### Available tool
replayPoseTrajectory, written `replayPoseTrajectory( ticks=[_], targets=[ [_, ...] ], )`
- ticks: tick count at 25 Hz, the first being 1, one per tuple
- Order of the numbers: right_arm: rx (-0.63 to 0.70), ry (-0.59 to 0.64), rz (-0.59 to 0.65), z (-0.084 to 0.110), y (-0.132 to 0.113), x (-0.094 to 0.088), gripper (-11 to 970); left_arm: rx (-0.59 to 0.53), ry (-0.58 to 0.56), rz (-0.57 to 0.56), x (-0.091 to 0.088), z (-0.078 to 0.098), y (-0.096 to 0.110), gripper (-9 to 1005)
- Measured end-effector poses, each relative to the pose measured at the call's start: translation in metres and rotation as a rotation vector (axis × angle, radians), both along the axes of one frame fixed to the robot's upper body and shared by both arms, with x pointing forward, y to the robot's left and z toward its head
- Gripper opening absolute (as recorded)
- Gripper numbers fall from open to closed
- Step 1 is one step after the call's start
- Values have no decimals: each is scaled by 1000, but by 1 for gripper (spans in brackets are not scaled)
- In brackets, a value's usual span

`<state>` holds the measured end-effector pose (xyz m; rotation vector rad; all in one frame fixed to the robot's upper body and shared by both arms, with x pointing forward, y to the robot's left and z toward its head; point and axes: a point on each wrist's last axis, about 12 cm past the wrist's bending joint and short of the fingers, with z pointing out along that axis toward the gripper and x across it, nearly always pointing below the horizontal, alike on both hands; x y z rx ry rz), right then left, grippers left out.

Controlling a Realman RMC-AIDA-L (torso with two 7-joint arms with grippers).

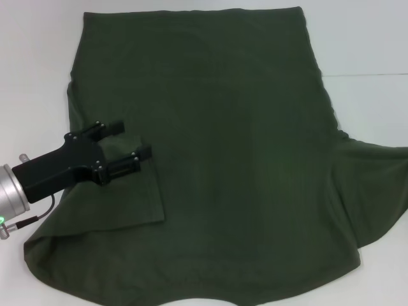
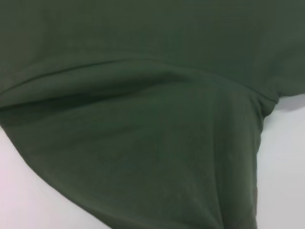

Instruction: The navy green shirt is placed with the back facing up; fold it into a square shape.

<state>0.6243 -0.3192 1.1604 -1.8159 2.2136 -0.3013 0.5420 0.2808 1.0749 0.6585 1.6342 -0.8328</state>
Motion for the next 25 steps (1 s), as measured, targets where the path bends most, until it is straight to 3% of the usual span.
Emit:
replayPoseTrajectory(
  ticks=[10,25],
  targets=[
    [39,-3,34,19,3,0,47,-6,1,-4,2,2,-2,876],
    [93,-16,124,39,37,13,51,-7,-9,-14,2,3,-3,876]
  ],
)
